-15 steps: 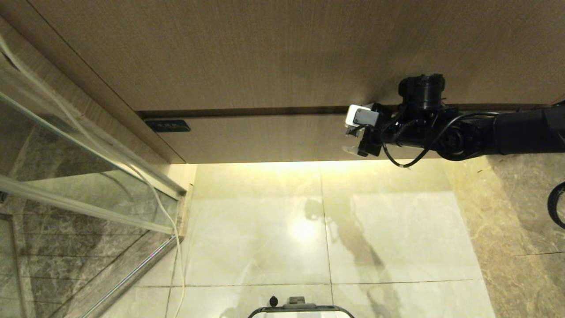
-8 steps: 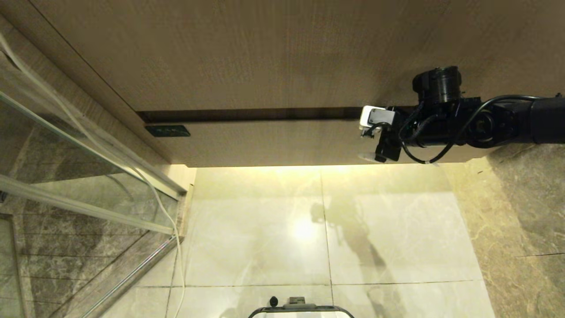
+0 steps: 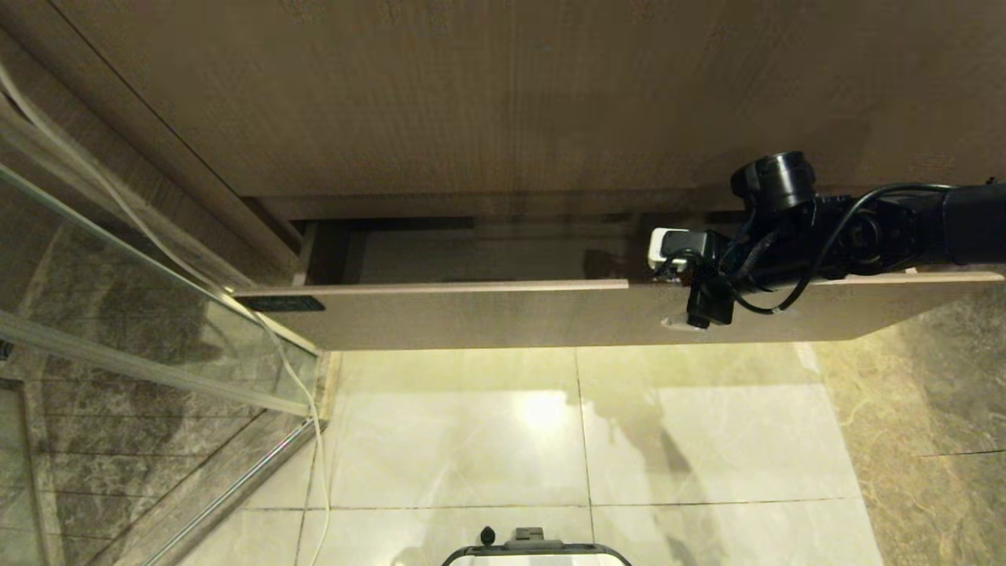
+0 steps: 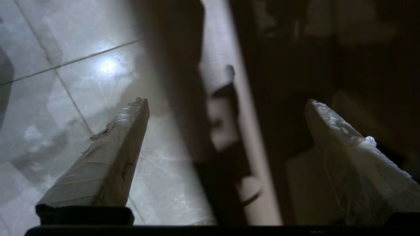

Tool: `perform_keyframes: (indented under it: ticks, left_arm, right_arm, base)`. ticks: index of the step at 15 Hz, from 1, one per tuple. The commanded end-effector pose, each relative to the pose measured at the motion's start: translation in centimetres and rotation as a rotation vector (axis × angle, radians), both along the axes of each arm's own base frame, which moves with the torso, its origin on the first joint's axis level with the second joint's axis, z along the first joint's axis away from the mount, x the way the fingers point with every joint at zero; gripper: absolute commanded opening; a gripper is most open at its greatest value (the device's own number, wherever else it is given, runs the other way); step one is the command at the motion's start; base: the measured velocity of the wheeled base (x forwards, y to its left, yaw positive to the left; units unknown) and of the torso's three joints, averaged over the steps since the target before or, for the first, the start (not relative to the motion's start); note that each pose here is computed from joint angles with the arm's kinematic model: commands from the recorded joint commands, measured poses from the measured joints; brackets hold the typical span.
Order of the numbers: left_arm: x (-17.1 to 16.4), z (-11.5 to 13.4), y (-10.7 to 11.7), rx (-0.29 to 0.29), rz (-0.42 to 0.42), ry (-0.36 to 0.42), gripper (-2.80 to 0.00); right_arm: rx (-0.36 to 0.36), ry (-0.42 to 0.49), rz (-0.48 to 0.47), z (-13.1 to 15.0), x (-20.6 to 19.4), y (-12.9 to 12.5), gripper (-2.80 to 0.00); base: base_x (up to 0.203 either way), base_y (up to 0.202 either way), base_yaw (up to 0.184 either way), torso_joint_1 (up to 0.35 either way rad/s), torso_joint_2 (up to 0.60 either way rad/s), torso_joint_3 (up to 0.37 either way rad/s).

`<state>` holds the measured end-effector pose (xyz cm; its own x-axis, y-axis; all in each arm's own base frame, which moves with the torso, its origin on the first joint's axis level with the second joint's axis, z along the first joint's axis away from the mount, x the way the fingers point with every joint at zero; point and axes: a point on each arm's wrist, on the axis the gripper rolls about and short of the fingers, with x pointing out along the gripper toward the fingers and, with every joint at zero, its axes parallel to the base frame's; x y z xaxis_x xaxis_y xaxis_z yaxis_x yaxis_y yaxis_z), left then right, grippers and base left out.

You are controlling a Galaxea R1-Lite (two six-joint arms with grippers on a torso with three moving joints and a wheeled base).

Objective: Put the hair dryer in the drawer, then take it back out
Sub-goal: Pull open the drawer

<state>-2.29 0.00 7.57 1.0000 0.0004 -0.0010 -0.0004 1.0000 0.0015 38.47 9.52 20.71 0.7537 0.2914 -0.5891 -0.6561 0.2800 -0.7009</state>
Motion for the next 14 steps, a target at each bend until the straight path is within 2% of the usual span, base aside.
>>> perform_keyframes:
  ticks: [1, 5, 7, 14]
  left_arm:
    - [0.0, 0.0, 0.0, 0.000, 0.001, -0.001, -2.80]
    - [0.0, 0.0, 0.0, 0.000, 0.001, -0.001, -2.80]
    - [0.0, 0.0, 0.0, 0.000, 0.001, -0.001, -2.80]
    - [0.0, 0.0, 0.0, 0.000, 0.000, -0.001, -2.80]
  right_arm:
    - [-0.004, -0.008, -0.002, 0.6, -1.0, -0.7, 0.00]
    - [-0.018, 0.042, -0.010, 1.1, -2.5, -1.1, 0.00]
    - [-0.063, 0.083, -0.055, 1.4, -3.7, -1.6, 0.00]
    - [-0.155, 0.111, -0.156, 2.2, -8.7, -3.1, 0.00]
  base:
    - [0.000, 0.000, 0.000, 0.000, 0.00, 0.000]
    - [0.000, 0.000, 0.000, 0.000, 0.00, 0.000]
    - [0.000, 0.000, 0.000, 0.000, 0.00, 0.000]
    - [0.000, 0.000, 0.000, 0.000, 0.00, 0.000]
